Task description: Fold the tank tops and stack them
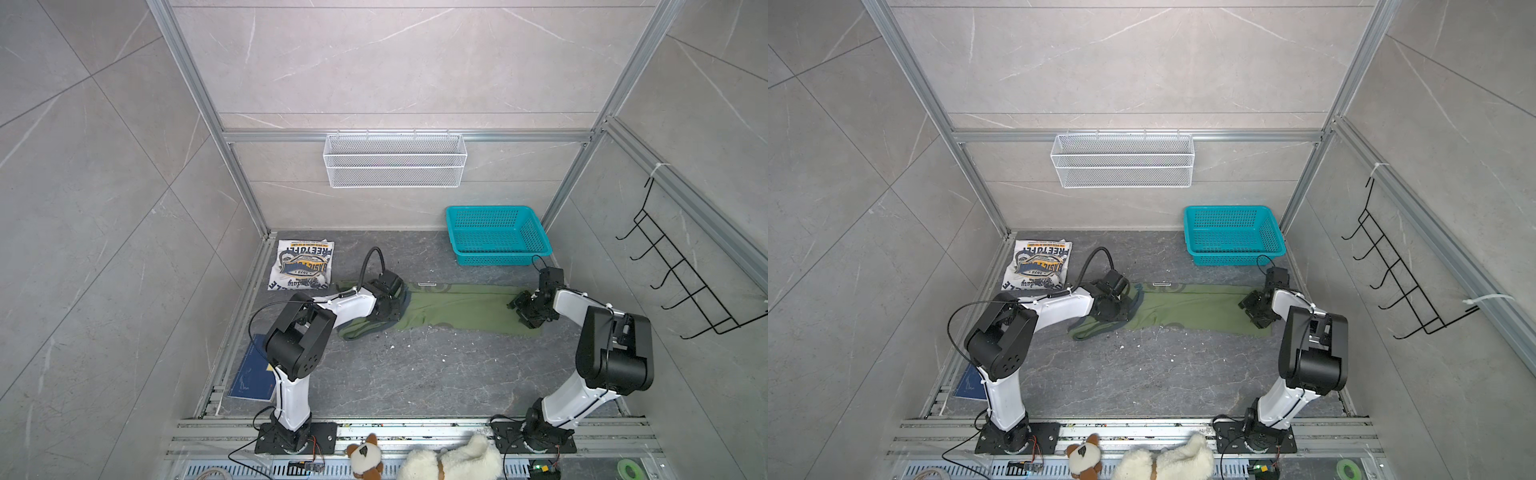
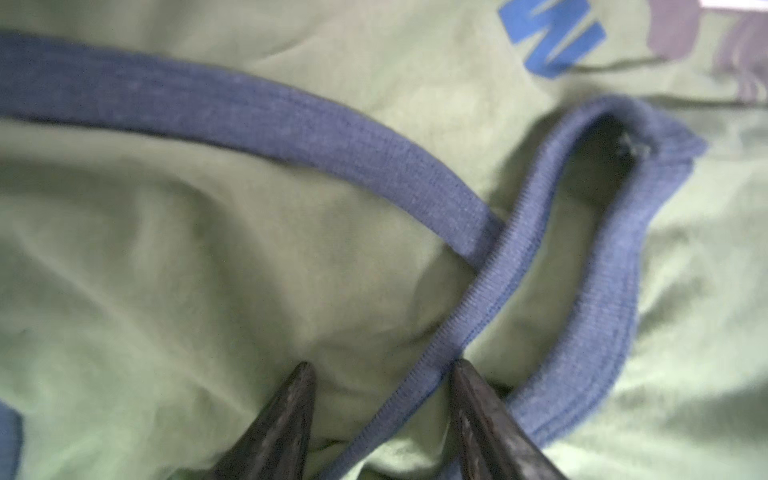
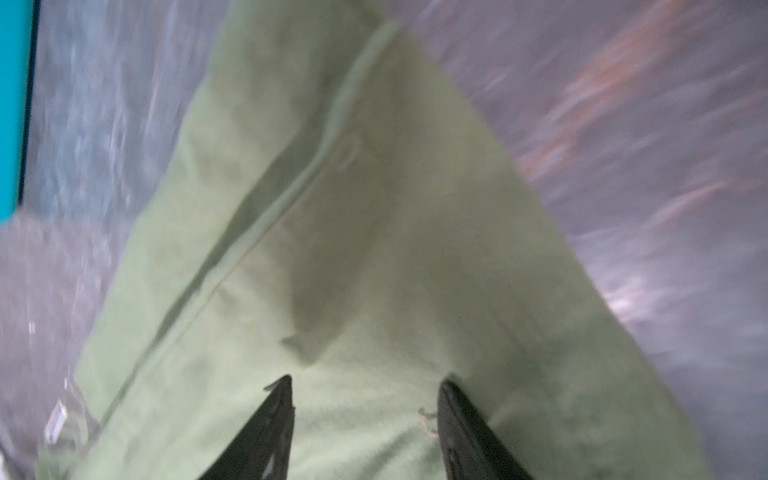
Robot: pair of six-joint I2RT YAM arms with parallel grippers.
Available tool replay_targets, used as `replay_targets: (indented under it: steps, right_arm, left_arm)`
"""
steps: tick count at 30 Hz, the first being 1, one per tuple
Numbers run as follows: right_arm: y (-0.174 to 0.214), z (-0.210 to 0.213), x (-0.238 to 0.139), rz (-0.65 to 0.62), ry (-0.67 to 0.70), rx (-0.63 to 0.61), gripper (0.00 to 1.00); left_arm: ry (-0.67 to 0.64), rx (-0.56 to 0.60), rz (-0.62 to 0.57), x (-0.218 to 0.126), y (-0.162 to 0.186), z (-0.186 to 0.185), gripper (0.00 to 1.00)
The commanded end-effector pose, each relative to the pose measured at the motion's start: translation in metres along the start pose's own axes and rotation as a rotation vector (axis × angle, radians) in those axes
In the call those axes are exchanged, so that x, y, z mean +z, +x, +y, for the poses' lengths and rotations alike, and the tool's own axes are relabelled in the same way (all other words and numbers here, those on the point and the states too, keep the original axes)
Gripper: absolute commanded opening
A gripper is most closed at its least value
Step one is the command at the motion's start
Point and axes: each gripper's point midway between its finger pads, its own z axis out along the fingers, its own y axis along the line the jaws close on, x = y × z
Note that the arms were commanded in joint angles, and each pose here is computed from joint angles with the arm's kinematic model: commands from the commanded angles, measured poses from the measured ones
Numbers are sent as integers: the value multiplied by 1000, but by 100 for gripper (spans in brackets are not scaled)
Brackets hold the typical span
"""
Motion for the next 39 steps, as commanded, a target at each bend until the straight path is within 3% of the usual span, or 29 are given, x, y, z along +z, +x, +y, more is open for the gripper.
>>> replay_targets:
  steps: [1,4,8,12,20,29,39]
  right_arm:
    - [2,-52,7,32,166,110,58]
    - [-10,-53,-2,-10,176,110,59]
    - [-17,-42,-12,-45,132,83,58]
    - [-15,-38,-12,-43,105,77,58]
    - [-10,-33,-9,-32,79,68,57]
    - [-9,-33,-6,-29,79,70,57]
    - [-8,-33,-6,-25,76,71,57]
  left_arm:
    - [51,10,86,-4,51,-27,56]
    - [83,47,88,-21,72,-48,56]
    - [106,70,51,-56,77,-44,63]
    - [27,152,45,-89,90,-15,65]
    - [-122,254,124,-120,154,26,62]
    - [-208,294,195,-119,195,32,54]
    - [-263,325,230,-92,201,26,35]
